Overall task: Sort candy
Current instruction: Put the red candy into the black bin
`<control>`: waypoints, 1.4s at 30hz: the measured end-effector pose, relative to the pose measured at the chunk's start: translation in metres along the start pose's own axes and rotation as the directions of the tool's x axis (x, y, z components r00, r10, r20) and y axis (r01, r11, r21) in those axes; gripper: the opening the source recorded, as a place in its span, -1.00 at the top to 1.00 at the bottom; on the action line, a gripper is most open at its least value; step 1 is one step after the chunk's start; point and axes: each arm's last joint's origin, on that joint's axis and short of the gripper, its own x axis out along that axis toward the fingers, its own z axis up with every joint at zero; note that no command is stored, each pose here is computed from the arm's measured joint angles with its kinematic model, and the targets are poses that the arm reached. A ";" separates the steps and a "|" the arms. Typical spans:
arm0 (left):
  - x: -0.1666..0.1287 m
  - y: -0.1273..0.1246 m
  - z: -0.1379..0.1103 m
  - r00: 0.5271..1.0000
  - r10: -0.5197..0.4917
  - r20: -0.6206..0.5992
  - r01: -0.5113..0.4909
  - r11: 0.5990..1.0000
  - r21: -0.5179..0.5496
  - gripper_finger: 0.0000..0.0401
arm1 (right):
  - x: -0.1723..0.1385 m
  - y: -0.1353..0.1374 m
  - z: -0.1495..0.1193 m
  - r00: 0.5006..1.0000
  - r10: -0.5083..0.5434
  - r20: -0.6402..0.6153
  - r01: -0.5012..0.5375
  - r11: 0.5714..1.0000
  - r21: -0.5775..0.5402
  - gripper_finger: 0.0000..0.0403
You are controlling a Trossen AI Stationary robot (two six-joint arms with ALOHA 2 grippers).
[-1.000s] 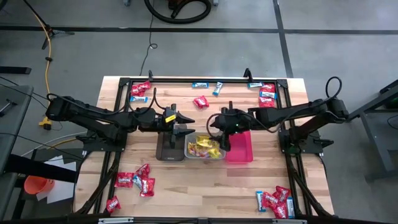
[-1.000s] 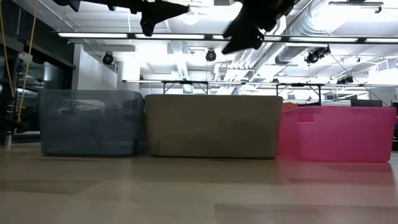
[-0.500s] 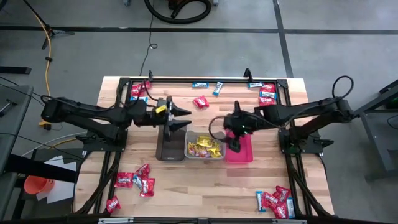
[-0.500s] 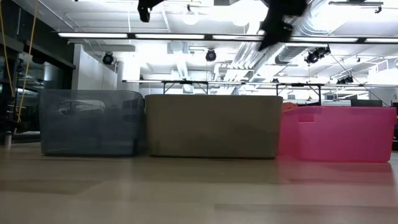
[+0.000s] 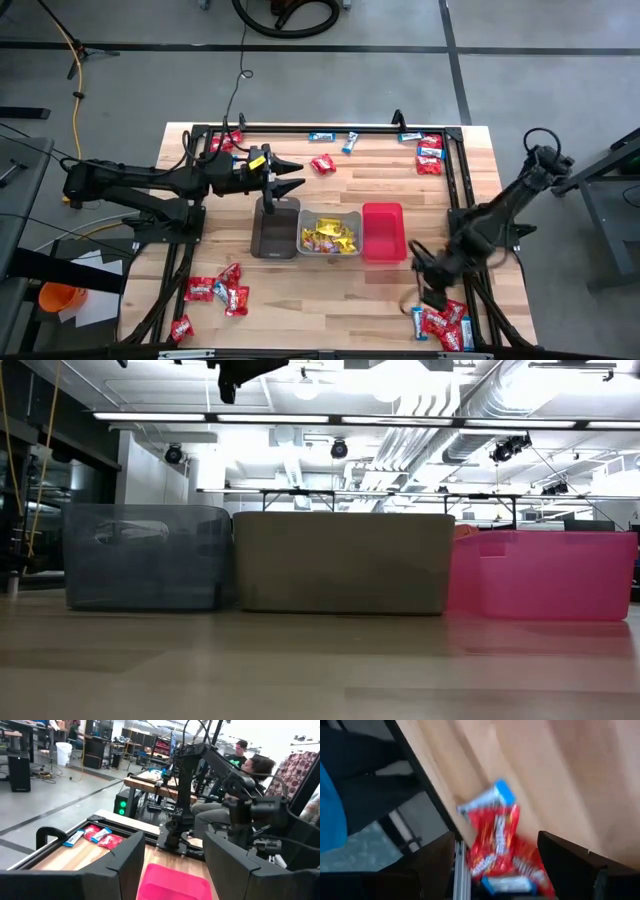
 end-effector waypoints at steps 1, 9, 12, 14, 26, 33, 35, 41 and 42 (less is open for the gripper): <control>0.000 0.000 0.000 1.000 0.000 -0.001 0.000 1.000 0.000 0.06 | 0.006 -0.001 -0.005 1.000 -0.002 -0.013 0.002 1.000 0.025 -0.39; 0.000 0.000 0.000 1.000 0.001 -0.004 -0.001 1.000 0.000 0.06 | 0.046 -0.006 -0.018 0.992 -0.043 -0.122 0.055 0.994 0.095 -0.39; 0.000 0.000 -0.001 1.000 0.002 -0.011 -0.002 1.000 0.001 0.06 | 0.058 0.000 -0.019 0.985 -0.019 -0.171 0.031 0.997 0.067 -0.39; 0.000 0.000 -0.002 1.000 0.003 -0.015 -0.003 1.000 0.000 0.06 | 0.065 0.004 -0.019 0.984 0.005 -0.177 0.005 0.999 0.054 -0.39; 0.000 0.000 -0.002 1.000 0.003 -0.021 -0.003 1.000 0.001 0.06 | 0.103 -0.003 -0.018 0.974 -0.109 -0.199 0.132 0.986 0.105 -0.33; 0.000 0.000 -0.002 1.000 0.003 -0.022 -0.003 1.000 0.001 0.06 | 0.104 -0.003 -0.018 0.973 -0.117 -0.200 0.137 0.986 0.091 0.36; 0.000 0.000 -0.002 1.000 0.003 -0.022 -0.003 1.000 0.001 0.06 | 0.099 0.001 -0.019 0.976 -0.096 -0.197 0.112 0.991 0.070 0.71; 0.000 0.000 -0.002 1.000 0.003 -0.021 -0.003 1.000 0.001 0.06 | 0.068 0.012 -0.016 0.988 -0.002 -0.157 0.009 0.999 0.043 0.88; 0.000 0.000 -0.002 1.000 0.003 -0.021 -0.003 1.000 0.001 0.06 | 0.060 0.013 -0.015 0.990 0.013 -0.137 -0.009 1.000 0.029 0.91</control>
